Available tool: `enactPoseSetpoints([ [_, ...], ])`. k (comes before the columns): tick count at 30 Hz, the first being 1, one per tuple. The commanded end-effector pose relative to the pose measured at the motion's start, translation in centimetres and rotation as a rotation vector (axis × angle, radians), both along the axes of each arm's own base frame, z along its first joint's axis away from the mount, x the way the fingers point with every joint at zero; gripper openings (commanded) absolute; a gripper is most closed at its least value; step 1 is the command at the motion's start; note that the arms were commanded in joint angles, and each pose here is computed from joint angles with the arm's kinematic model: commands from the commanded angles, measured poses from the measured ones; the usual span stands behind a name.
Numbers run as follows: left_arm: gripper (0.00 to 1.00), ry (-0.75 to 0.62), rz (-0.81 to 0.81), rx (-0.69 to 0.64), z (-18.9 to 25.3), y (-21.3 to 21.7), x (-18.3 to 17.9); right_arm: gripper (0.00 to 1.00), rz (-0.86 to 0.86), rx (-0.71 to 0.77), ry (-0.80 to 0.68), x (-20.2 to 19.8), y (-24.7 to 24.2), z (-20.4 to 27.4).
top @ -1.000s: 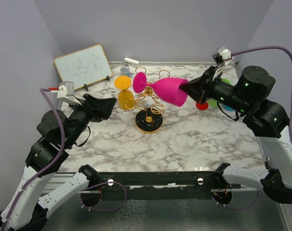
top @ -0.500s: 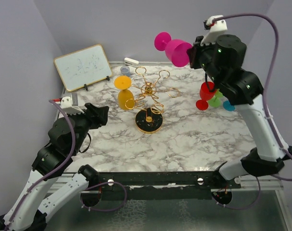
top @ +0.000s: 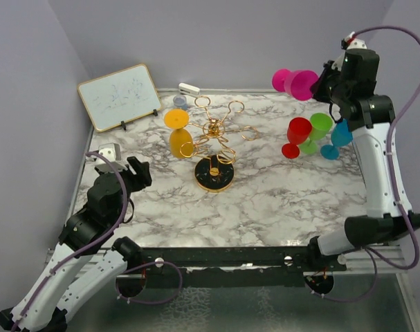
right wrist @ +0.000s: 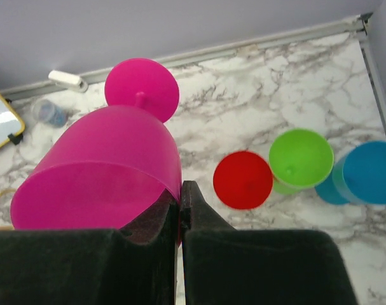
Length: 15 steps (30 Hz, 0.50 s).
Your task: Take the wine glass off the wine glass rack
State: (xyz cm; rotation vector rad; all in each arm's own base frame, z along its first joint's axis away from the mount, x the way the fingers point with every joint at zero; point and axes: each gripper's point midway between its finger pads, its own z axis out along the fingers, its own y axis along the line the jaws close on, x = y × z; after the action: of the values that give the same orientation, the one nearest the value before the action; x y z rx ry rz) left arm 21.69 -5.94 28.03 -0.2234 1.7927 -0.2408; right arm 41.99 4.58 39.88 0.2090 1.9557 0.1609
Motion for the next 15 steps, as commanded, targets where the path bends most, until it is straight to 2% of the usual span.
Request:
enactPoseSetpoints([
  [1, 0.62, -0.044, 0.078, 0.026, 0.0, 1.8, -0.1, 0.01, -0.001, 0.050, -0.072, -5.9, -0.3, 1.8],
  [8, 0.62, -0.029, 0.084, 0.038, -1.1, 2.2, -0.4, 0.01, -0.087, -0.036, 0.039, -12.5, -3.1, -2.6],
  [15, 0.62, -0.027, 0.056, 0.032, -1.2, 1.7, -0.5, 0.01, -0.044, -0.013, 0.201, -15.3, -2.3, -8.6],
])
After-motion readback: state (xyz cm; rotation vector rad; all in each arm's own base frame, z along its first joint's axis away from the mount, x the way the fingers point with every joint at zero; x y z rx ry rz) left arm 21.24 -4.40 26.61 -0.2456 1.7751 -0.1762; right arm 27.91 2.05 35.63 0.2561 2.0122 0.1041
